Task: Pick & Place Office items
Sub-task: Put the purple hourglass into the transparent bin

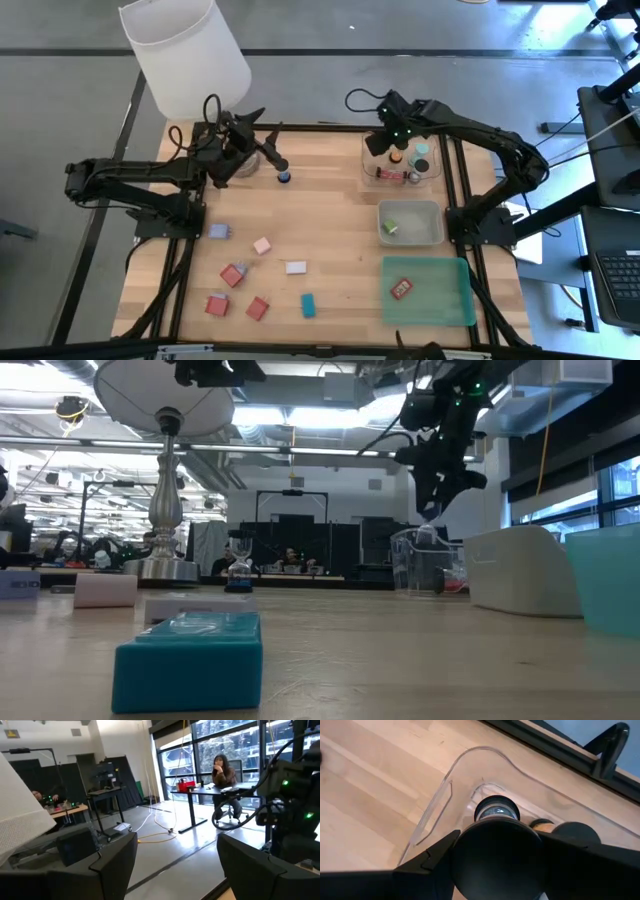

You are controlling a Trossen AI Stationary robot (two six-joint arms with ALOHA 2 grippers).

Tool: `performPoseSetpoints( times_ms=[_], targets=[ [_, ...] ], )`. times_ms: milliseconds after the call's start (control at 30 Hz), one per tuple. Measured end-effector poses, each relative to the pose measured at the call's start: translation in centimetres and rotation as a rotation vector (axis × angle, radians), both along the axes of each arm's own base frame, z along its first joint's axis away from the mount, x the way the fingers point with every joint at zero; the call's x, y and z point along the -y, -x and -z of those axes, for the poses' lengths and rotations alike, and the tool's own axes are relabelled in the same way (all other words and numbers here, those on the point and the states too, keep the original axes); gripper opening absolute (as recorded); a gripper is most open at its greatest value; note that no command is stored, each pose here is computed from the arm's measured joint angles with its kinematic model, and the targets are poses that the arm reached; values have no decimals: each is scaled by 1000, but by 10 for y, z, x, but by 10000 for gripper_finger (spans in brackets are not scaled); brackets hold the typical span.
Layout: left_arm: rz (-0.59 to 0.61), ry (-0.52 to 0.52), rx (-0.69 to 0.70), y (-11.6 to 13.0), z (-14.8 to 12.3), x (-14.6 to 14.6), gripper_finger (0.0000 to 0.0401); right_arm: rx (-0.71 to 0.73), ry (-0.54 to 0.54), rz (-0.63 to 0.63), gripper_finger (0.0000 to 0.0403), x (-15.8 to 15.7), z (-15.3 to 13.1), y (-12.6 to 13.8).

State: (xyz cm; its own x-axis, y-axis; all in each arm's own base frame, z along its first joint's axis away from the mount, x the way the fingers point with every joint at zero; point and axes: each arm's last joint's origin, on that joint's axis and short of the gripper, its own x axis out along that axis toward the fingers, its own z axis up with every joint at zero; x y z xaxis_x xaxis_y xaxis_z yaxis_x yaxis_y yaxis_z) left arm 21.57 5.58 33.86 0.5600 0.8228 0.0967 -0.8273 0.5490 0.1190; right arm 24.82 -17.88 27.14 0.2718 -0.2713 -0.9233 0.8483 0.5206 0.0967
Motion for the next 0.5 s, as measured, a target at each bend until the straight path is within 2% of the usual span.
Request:
performPoseSetpoints(
  times_ms=[167, 500],
  targets=[
    [33, 14, 25, -1, 0, 0, 271, -51, 3, 15, 210, 3, 11, -3],
    [266, 53, 94, -5, -1, 5, 271, -154, 9, 22, 210, 9, 36, -15]
  ],
)
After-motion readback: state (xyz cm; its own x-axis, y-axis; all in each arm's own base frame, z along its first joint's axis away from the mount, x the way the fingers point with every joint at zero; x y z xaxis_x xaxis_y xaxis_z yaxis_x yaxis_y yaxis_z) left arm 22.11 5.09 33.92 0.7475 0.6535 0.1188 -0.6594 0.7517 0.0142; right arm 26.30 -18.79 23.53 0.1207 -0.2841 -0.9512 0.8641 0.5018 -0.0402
